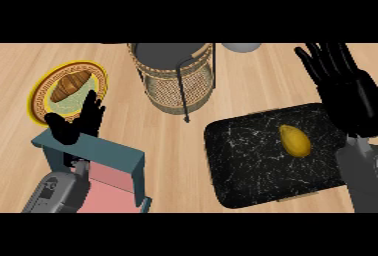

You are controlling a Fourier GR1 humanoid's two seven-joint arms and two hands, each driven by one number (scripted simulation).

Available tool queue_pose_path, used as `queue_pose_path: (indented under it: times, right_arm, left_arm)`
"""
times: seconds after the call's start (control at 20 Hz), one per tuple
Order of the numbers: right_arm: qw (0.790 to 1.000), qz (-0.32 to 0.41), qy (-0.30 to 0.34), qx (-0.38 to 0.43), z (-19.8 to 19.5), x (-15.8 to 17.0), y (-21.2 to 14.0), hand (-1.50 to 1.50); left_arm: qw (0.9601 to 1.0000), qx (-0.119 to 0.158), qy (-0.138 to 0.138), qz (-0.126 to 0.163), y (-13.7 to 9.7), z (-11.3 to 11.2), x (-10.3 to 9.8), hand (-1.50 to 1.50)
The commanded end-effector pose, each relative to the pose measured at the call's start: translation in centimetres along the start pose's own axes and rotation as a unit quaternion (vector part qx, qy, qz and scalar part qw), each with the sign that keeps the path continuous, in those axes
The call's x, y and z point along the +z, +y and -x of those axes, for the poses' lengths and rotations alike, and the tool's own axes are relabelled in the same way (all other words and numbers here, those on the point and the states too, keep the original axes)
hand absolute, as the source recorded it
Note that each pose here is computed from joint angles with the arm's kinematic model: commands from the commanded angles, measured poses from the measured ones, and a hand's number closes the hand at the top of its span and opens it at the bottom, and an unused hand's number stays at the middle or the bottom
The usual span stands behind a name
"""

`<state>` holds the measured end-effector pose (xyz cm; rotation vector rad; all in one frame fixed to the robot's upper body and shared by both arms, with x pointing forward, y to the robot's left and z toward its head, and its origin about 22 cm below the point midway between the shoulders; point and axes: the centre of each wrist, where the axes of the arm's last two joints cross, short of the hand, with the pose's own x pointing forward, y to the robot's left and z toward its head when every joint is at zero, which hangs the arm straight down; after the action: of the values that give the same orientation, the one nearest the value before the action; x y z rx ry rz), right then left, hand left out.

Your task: Pick the lemon from the tray and place it in the tiered basket

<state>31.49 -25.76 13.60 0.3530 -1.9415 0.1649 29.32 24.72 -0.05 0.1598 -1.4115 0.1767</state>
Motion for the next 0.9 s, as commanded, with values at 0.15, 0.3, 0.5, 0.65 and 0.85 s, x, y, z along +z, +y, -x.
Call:
queue_pose_path:
  times: [0.15, 0.3, 0.5, 0.65, 0.85]
  right_arm:
    - [0.984, 0.075, -0.037, 0.154, -3.7, 2.8, -7.1, 1.5]
    - [0.911, 0.245, 0.065, 0.324, -5.8, 6.0, -13.3, 1.5]
    - [0.887, 0.435, 0.02, 0.154, -0.4, 9.4, -13.9, -1.5]
    - [0.903, 0.401, -0.01, 0.154, 1.4, 12.0, -12.4, -1.5]
    - [0.925, 0.319, 0.052, 0.198, -3.3, 12.9, -13.3, -1.5]
  left_arm:
    - [0.9961, -0.083, 0.029, 0.008, 1.4, 2.9, 2.9, 0.0]
    - [0.9964, -0.077, 0.034, -0.014, 3.0, 2.4, 2.2, 0.0]
    - [0.9951, -0.089, 0.04, 0.016, 2.3, 4.4, 4.3, 0.0]
    - [0.9949, -0.084, 0.049, 0.027, 1.9, 5.3, 5.6, 0.0]
    - [0.9945, -0.095, 0.042, 0.014, 2.1, 5.3, 6.4, 0.0]
